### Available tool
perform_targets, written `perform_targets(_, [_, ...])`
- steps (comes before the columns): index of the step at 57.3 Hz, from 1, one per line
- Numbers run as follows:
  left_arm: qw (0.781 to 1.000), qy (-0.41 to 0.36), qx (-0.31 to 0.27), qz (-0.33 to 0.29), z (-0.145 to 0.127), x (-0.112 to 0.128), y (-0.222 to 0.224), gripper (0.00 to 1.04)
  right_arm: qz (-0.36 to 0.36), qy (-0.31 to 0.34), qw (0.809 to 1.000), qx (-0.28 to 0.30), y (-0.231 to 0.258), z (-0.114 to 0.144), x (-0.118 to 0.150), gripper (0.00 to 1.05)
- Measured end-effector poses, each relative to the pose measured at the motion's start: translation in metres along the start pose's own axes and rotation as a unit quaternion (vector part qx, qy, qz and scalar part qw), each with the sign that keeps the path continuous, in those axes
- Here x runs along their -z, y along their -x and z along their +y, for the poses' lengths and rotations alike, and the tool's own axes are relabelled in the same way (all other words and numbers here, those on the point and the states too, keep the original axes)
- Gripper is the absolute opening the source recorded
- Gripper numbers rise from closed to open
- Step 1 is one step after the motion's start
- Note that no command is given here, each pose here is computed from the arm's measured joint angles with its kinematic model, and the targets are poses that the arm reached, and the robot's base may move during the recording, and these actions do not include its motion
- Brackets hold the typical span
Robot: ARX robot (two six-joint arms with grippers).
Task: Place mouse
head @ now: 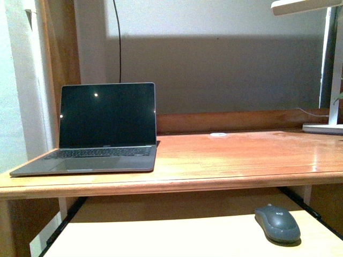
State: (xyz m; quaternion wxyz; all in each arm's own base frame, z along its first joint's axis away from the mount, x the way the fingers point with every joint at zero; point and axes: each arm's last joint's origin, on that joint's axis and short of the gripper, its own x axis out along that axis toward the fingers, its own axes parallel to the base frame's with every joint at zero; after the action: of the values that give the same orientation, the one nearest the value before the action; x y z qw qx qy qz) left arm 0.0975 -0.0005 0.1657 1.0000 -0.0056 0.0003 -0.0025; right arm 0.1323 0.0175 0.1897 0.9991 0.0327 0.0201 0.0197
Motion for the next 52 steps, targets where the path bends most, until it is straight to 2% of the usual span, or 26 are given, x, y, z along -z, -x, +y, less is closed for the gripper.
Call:
perform_targets(9, [1.000,0.000,0.000,0.000,0.000,0.000,0.000,0.03,0.014,0.007,1.000,-0.007,-0.044,0.020,-0.028,1.04])
perform_targets(29, [1.000,0.000,0.000,0.000,0.000,0.000,0.000,0.60,0.062,0.085,0.994,-0.006,-0.134,0.073,-0.055,1.04])
perform_targets(42, [1.000,0.000,0.000,0.000,0.000,0.000,0.000,0.95,0.131,0.135,0.982,-0.009,-0.166,0.090,-0.047,1.04])
perform_targets(44, [1.000,-0.001,0.000,0.000,0.000,0.000,0.000,0.99,0.140,0.141,0.980,-0.006,-0.169,0.092,-0.045,1.04])
perform_targets(52, [1.000,-0.001,0.000,0.000,0.000,0.000,0.000,0.97,0.174,0.154,0.972,-0.011,-0.180,0.100,-0.037,1.04])
